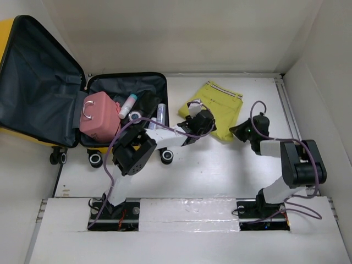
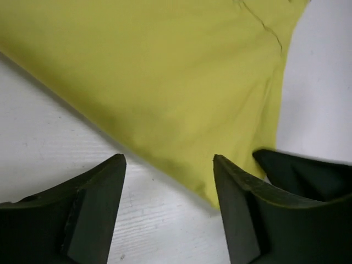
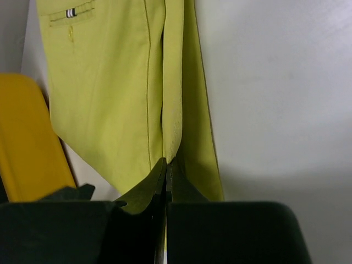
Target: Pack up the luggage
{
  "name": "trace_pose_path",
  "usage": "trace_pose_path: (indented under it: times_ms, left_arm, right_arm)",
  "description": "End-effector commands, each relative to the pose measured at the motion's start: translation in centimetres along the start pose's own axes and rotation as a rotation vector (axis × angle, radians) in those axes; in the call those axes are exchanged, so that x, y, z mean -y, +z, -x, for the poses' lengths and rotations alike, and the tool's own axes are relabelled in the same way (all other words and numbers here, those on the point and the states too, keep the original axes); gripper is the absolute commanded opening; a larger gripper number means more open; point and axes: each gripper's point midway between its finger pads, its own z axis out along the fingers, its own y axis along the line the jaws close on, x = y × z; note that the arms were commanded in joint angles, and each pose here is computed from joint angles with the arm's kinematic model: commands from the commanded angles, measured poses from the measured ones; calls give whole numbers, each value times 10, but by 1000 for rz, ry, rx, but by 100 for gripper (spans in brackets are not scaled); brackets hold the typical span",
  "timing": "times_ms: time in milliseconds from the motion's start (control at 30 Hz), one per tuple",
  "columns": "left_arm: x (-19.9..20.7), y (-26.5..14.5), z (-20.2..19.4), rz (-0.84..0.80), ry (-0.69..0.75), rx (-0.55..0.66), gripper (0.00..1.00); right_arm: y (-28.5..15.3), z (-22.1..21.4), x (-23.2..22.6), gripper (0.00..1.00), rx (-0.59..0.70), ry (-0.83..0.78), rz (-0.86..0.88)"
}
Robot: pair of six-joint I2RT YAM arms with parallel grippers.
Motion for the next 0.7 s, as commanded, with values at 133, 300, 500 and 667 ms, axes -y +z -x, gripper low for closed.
trace_pose_path:
  times_ms: [133,300,500,667]
  left_arm:
    - [-13,8,0,48,-225,-3,65]
    - [-32,7,-17,105,-307,-32,62]
    - [-56,5,-35,146,-367,-66,60]
    - [-49,31,-41,169,-372,-98,55]
  right_arm:
    - [-37,10,-10,41,124,-32,75]
    - [-59,18,-16,59,174,-102,74]
    - [-92,35,-39,59,259,-181,120]
    - [-114,37,-55,59,286,-213,182]
